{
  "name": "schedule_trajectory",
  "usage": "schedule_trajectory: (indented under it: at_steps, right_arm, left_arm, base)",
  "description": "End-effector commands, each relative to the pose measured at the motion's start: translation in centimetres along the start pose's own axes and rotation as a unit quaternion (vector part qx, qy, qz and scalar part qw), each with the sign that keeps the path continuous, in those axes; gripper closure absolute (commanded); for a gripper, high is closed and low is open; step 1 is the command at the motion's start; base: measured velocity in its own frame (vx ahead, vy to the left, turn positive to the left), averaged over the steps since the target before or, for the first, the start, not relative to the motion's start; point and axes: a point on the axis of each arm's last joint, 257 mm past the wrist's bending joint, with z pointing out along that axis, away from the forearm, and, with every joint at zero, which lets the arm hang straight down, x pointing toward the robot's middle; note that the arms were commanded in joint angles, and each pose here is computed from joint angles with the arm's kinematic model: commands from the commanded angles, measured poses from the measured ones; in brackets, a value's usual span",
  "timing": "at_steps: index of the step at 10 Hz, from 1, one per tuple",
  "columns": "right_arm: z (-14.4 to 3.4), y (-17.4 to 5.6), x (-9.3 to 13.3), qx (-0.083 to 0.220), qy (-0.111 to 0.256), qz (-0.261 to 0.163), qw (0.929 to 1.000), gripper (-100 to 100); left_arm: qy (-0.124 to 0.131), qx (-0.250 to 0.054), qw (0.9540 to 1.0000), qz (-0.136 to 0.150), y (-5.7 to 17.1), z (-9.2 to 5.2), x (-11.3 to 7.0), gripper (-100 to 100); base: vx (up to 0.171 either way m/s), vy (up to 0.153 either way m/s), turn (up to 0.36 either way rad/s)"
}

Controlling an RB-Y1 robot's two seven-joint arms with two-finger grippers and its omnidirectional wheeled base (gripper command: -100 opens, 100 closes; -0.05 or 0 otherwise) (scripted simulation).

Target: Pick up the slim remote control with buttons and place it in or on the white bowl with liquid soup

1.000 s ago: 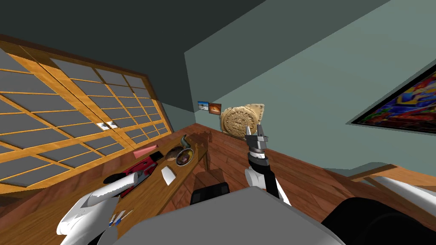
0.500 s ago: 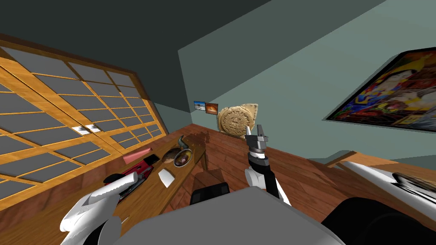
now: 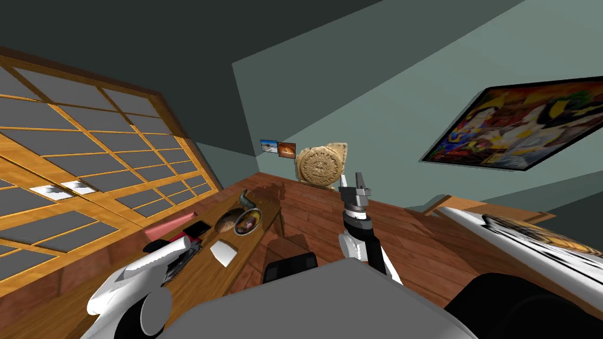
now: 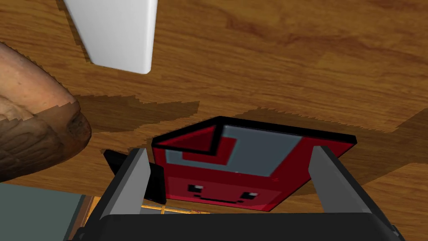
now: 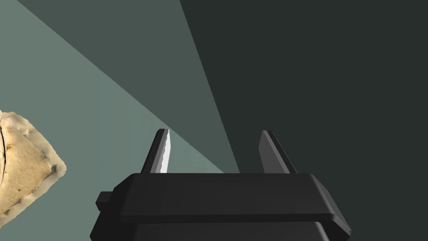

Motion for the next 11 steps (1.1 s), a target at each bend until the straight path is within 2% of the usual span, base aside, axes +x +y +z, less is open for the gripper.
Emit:
schedule_trajectory:
  at_steps: [1,2,5,6,7,8,9,11]
  right_arm:
    - [0.0,0.0,0.0,0.0,0.0,0.0,1.0,0]
    - [0.0,0.0,0.0,0.0,0.0,0.0,1.0,0]
    - [0.0,0.0,0.0,0.0,0.0,0.0,1.0,0]
    - [0.0,0.0,0.0,0.0,0.0,0.0,1.0,0]
    - [0.0,0.0,0.0,0.0,0.0,0.0,1.0,0]
    - [0.0,0.0,0.0,0.0,0.0,0.0,1.0,0]
    - [0.0,0.0,0.0,0.0,0.0,0.0,1.0,0]
    - [0.0,0.0,0.0,0.0,0.0,0.0,1.0,0]
  left_arm:
    - [0.021,-0.008,0.9998,0.002,0.4,0.5,1.3,-100]
    - [0.042,-0.012,0.999,0.003,0.3,0.4,2.1,-100]
    - [0.076,-0.022,0.9968,0.006,0.8,0.7,4.2,-100]
    - [0.101,-0.026,0.9945,0.009,0.9,0.7,5.5,-100]
    - [0.101,-0.026,0.9945,0.009,0.9,0.7,5.5,-100]
    - [0.123,-0.03,0.9919,0.013,0.9,0.6,6.7,-100]
    - [0.124,-0.03,0.9918,0.013,0.9,0.7,6.8,-100]
    - [0.163,-0.036,0.9858,0.02,1.0,0.5,9.2,-100]
  base:
    - [-0.019,0.032,-0.122]
    - [-0.018,0.029,-0.2]
    - [-0.013,0.025,-0.12]
    - [-0.009,0.021,-0.162]
    - [-0.006,0.02,-0.09]
    - [-0.006,0.017,-0.14]
    - [-0.005,0.017,-0.075]
    - [-0.006,0.022,-0.149]
